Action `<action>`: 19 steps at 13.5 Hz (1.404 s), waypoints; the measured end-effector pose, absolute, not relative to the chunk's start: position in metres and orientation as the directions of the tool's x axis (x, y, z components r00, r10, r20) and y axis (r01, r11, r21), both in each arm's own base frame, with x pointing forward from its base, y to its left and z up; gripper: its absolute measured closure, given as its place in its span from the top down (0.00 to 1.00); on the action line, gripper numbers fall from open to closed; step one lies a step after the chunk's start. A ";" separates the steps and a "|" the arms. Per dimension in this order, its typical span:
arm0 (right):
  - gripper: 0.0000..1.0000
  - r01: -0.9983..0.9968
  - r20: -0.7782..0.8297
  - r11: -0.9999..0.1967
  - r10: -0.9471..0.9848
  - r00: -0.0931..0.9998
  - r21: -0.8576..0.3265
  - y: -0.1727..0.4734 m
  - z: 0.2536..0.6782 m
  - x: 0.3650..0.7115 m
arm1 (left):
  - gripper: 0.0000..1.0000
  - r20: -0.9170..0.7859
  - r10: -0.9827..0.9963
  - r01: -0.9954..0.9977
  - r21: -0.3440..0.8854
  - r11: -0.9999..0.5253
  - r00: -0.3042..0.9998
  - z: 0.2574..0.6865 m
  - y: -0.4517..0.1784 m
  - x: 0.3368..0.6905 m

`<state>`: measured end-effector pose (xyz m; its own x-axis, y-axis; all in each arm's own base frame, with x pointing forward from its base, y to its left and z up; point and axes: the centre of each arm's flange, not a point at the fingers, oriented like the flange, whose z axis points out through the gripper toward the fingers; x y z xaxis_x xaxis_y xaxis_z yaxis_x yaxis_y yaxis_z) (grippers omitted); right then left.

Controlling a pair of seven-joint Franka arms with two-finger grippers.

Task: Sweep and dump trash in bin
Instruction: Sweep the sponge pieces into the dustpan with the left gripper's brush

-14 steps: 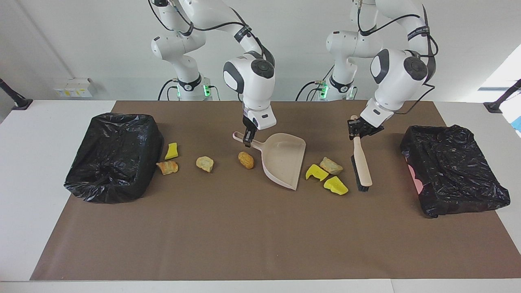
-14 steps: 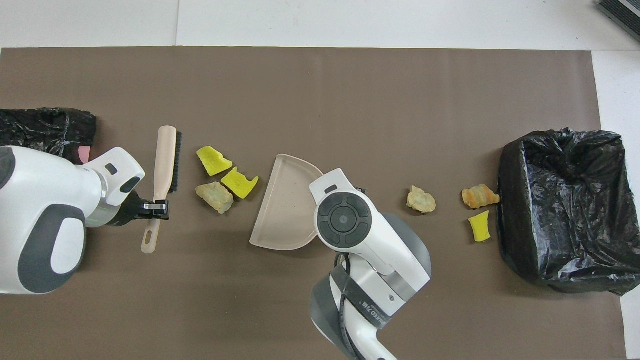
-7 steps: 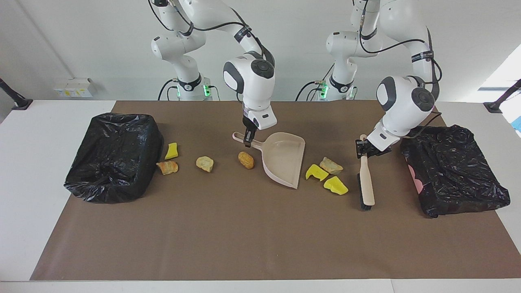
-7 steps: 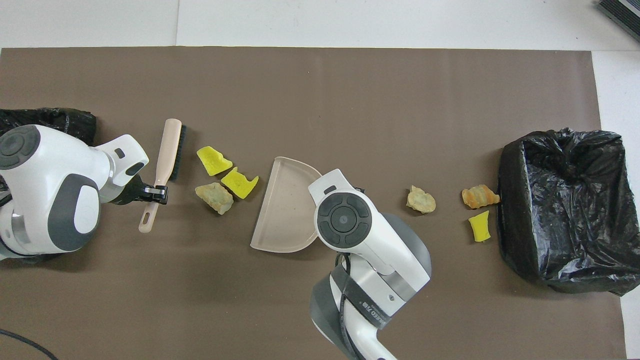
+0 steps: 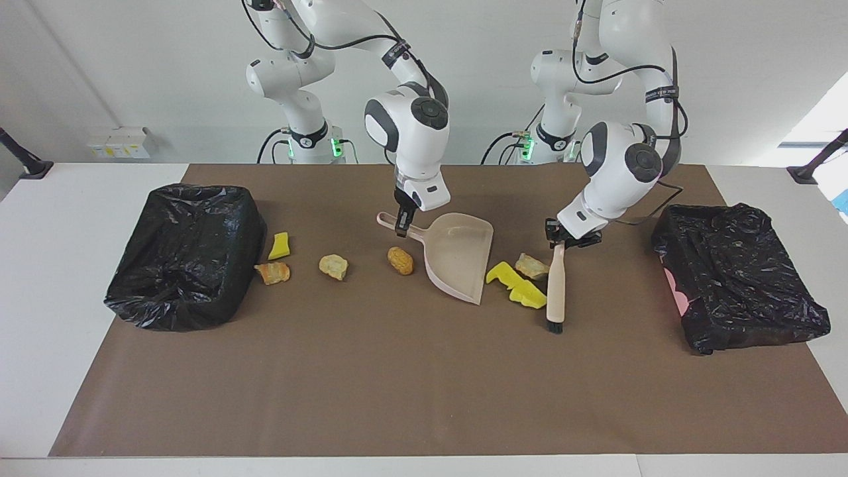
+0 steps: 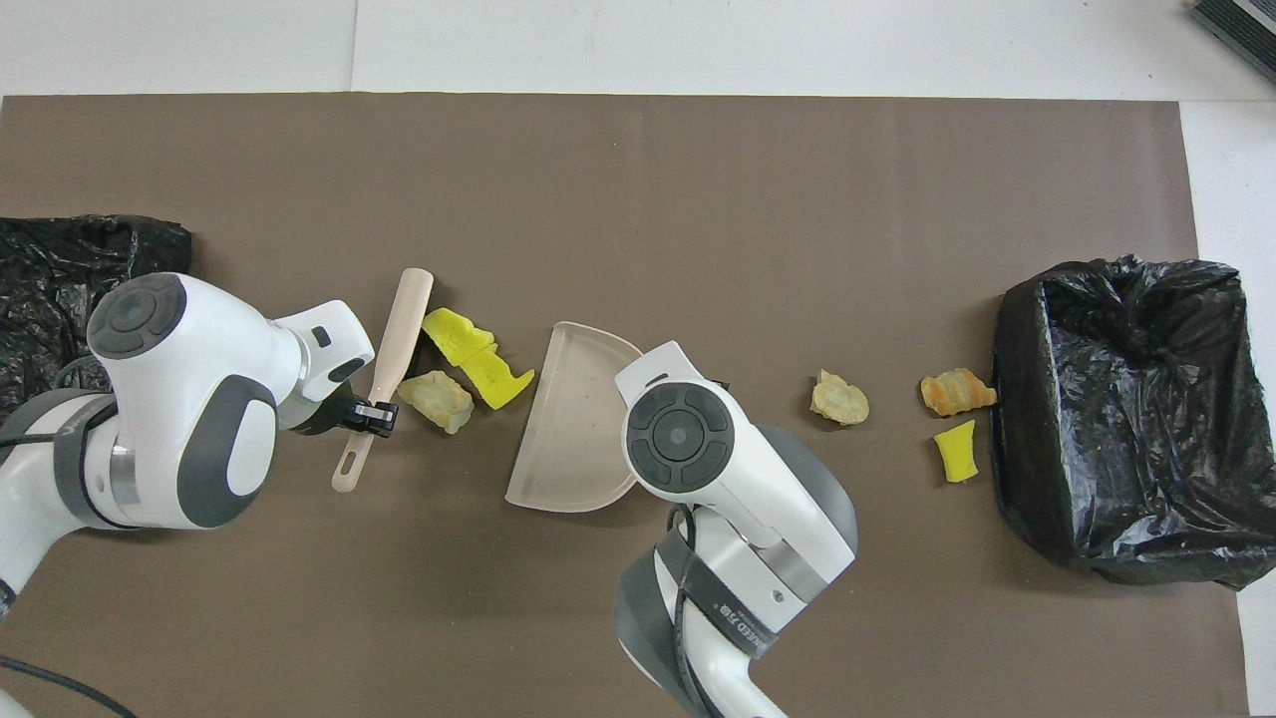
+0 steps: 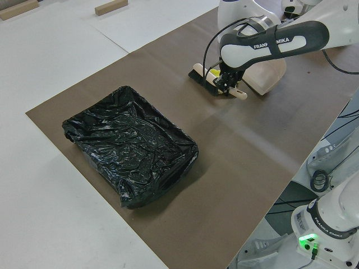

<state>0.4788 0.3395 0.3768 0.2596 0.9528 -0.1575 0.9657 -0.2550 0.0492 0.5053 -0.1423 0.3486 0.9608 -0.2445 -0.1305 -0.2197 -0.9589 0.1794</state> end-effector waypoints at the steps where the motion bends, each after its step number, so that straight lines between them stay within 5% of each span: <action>1: 0.31 0.966 -0.160 -0.252 0.953 0.257 0.053 0.340 0.377 0.479 | 0.26 -0.137 -0.236 -0.208 0.192 -0.959 0.962 0.349 -0.155 0.498; 10: 0.31 0.970 -0.176 -0.235 0.954 0.243 0.064 0.339 0.377 0.479 | 0.26 -0.191 -0.234 -0.167 0.312 -0.935 0.953 0.365 -0.291 0.425; 19: 0.31 0.964 -0.095 -0.245 0.962 0.255 0.102 0.342 0.366 0.479 | 0.26 -0.114 -0.110 -0.064 0.346 -0.936 0.987 0.408 -0.251 0.468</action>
